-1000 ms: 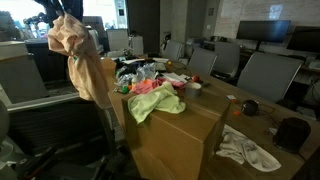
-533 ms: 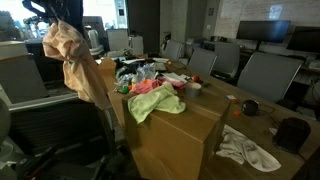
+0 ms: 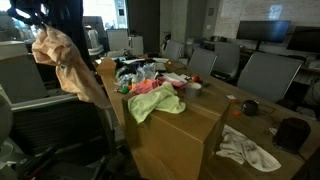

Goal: Hang the peach and yellow shirts on the back of the chair

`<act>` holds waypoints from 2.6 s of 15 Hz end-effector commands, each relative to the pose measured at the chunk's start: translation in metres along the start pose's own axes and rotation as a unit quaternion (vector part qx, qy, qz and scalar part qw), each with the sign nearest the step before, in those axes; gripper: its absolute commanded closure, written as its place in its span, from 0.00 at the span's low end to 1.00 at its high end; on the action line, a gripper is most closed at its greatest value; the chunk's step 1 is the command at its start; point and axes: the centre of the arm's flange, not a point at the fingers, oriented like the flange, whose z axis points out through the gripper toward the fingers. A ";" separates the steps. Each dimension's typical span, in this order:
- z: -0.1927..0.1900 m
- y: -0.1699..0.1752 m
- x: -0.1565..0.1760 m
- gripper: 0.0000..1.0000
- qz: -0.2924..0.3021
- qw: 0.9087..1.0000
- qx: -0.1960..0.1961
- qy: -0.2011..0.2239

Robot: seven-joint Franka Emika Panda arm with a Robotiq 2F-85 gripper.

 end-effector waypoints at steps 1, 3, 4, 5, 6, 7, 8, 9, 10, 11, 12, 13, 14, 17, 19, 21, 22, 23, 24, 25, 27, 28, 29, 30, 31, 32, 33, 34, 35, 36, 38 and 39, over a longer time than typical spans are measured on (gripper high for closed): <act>-0.005 -0.025 0.002 0.99 -0.010 0.999 -0.036 0.013; 0.000 -0.035 0.003 0.99 -0.020 0.999 -0.038 0.012; 0.003 -0.039 0.002 0.99 -0.021 0.999 -0.037 0.009; 0.008 -0.042 0.000 0.99 -0.024 0.999 -0.034 0.006; 0.016 -0.043 -0.001 0.99 -0.023 0.999 -0.030 0.002; 0.023 -0.043 -0.002 0.99 -0.022 0.999 -0.024 -0.003; 0.028 -0.044 -0.003 0.99 -0.024 1.000 -0.014 -0.007; 0.036 -0.043 -0.003 0.99 -0.027 1.000 -0.004 -0.011; 0.042 -0.042 -0.003 0.99 -0.026 1.000 0.002 -0.014; 0.048 -0.042 -0.002 0.99 -0.028 0.999 0.010 -0.019; 0.054 -0.042 -0.001 0.99 -0.029 0.999 0.016 -0.020; 0.061 -0.043 0.001 0.99 -0.030 0.999 0.024 -0.024; 0.066 -0.044 0.003 0.99 -0.031 0.999 0.026 -0.026; 0.085 -0.047 0.010 0.99 -0.038 0.998 0.039 -0.033; 0.096 -0.042 0.012 0.99 -0.038 0.997 0.049 -0.037; 0.104 -0.032 0.013 0.99 -0.036 0.997 0.068 -0.033; 0.107 -0.026 0.013 0.99 -0.034 0.996 0.078 -0.029; 0.113 -0.020 0.015 0.99 -0.031 0.995 0.086 -0.027; 0.117 -0.016 0.015 0.99 -0.028 0.995 0.092 -0.026; 0.121 -0.013 0.018 0.99 -0.026 0.995 0.097 -0.024; 0.131 -0.008 0.023 0.99 -0.020 0.995 0.097 -0.025; 0.134 -0.007 0.025 0.99 -0.018 0.995 0.097 -0.025; 0.138 -0.006 0.028 0.99 -0.016 0.995 0.097 -0.025; 0.139 -0.006 0.031 0.99 -0.016 0.995 0.099 -0.023; 0.142 -0.006 0.033 0.99 -0.016 0.995 0.100 -0.021; 0.143 -0.008 0.036 0.99 -0.016 0.995 0.102 -0.020; 0.146 -0.009 0.038 0.99 -0.017 0.994 0.103 -0.021; 0.149 -0.013 0.040 0.99 -0.020 0.995 0.100 -0.022; 0.153 -0.014 0.041 0.99 -0.022 0.995 0.097 -0.023; 0.159 -0.014 0.042 0.99 -0.021 0.995 0.096 -0.026; 0.169 -0.012 0.042 0.99 -0.018 0.994 0.103 -0.033; 0.174 -0.012 0.042 0.99 -0.016 0.993 0.107 -0.037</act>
